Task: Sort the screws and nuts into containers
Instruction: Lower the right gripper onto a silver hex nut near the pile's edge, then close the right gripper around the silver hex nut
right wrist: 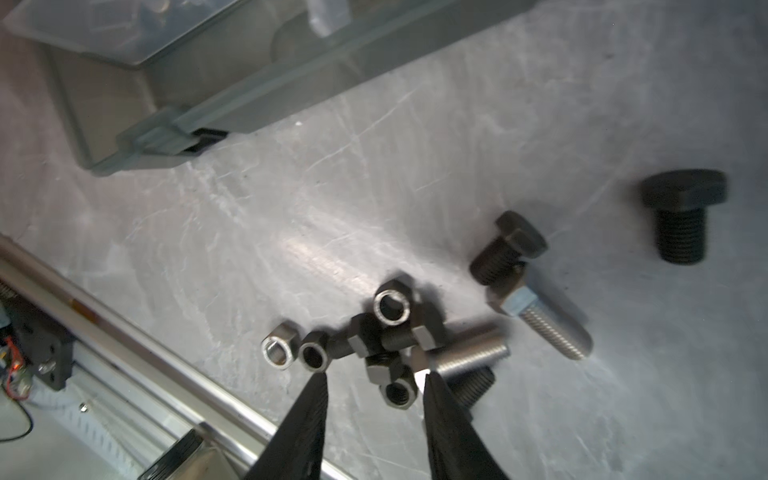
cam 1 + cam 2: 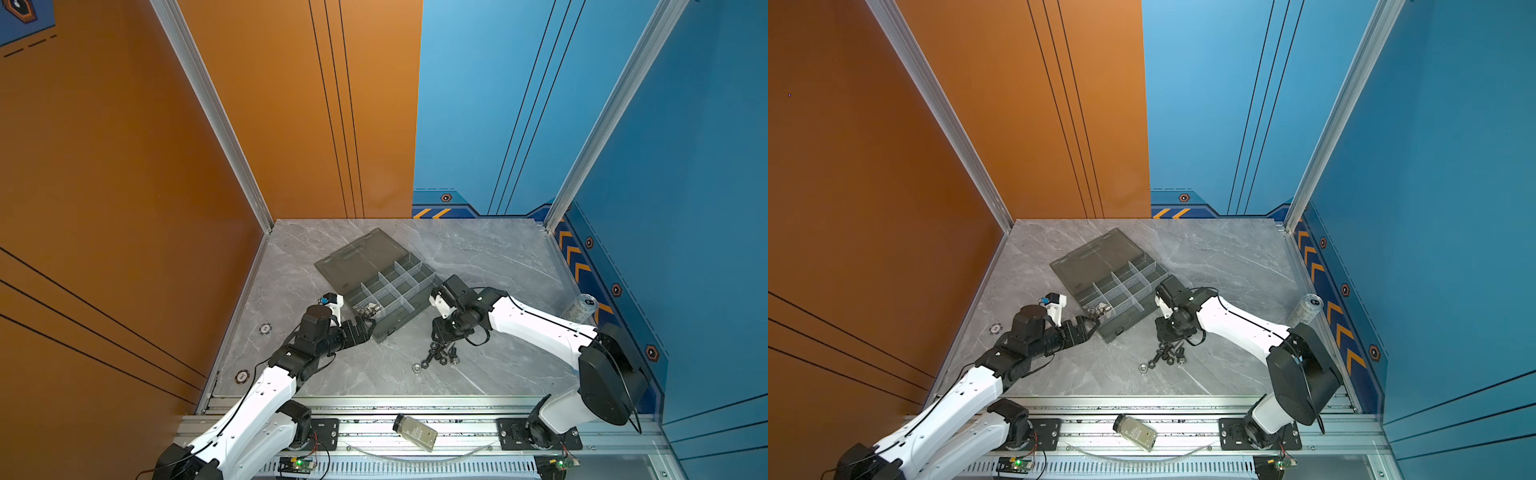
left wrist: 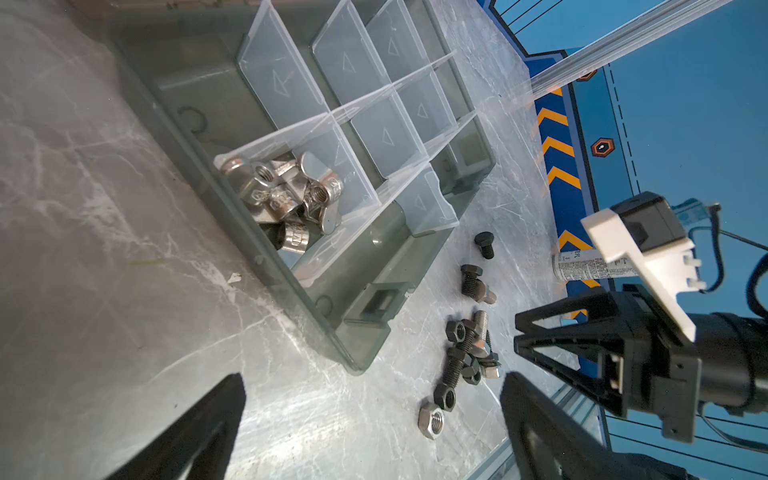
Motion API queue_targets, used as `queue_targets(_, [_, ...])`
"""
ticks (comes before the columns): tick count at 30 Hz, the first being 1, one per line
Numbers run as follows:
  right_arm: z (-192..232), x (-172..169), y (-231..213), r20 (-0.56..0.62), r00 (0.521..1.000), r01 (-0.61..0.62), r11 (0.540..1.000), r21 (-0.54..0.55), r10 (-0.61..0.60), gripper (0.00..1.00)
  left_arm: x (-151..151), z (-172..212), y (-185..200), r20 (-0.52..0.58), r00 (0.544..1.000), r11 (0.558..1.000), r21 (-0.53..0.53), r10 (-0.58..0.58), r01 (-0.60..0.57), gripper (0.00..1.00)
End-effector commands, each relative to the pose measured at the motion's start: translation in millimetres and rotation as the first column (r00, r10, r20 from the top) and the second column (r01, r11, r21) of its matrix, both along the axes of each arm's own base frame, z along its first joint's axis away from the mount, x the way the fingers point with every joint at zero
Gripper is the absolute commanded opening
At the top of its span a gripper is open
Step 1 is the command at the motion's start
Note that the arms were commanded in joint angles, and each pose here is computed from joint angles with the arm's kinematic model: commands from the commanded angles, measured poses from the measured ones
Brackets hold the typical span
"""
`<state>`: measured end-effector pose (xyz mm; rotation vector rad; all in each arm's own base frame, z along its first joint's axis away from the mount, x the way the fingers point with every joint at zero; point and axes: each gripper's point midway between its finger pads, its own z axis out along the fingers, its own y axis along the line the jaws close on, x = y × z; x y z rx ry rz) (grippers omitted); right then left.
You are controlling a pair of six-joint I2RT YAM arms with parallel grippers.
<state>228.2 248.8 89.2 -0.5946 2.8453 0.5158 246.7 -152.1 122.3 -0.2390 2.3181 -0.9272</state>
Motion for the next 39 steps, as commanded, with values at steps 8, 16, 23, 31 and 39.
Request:
queue_targets(8, [3.5, -29.3, 39.8, 0.033, 0.973, -0.231, 0.97, 0.079, 0.229, 0.41, 4.7, 12.9, -4.4, 0.031, 1.0, 1.0, -0.02, -0.002, 0.002, 0.98])
queue_targets(16, [-12.2, -44.4, 50.8, 0.052, 0.933, -0.358, 0.933, 0.025, 0.357, 0.42, 3.5, 10.6, -4.3, 0.026, 1.0, 1.0, -0.022, -0.003, 0.003, 0.98])
queue_targets(23, [-23.6, -54.2, 59.3, 0.073, 0.89, -0.451, 0.893, -0.008, 0.45, 0.42, 2.8, 10.1, -4.3, 0.026, 1.0, 1.0, -0.021, -0.004, 0.005, 0.98])
queue_targets(31, [-37.1, -58.1, 62.6, 0.085, 0.839, -0.535, 0.843, -0.053, 0.538, 0.42, 2.2, 9.3, -4.3, 0.024, 1.0, 1.0, -0.021, -0.006, 0.006, 0.98])
queue_targets(39, [-47.0, -56.1, 64.0, 0.088, 0.808, -0.577, 0.813, -0.08, 0.583, 0.42, 2.1, 9.6, -3.2, 0.026, 1.0, 1.0, -0.018, -0.002, 0.003, 0.98])
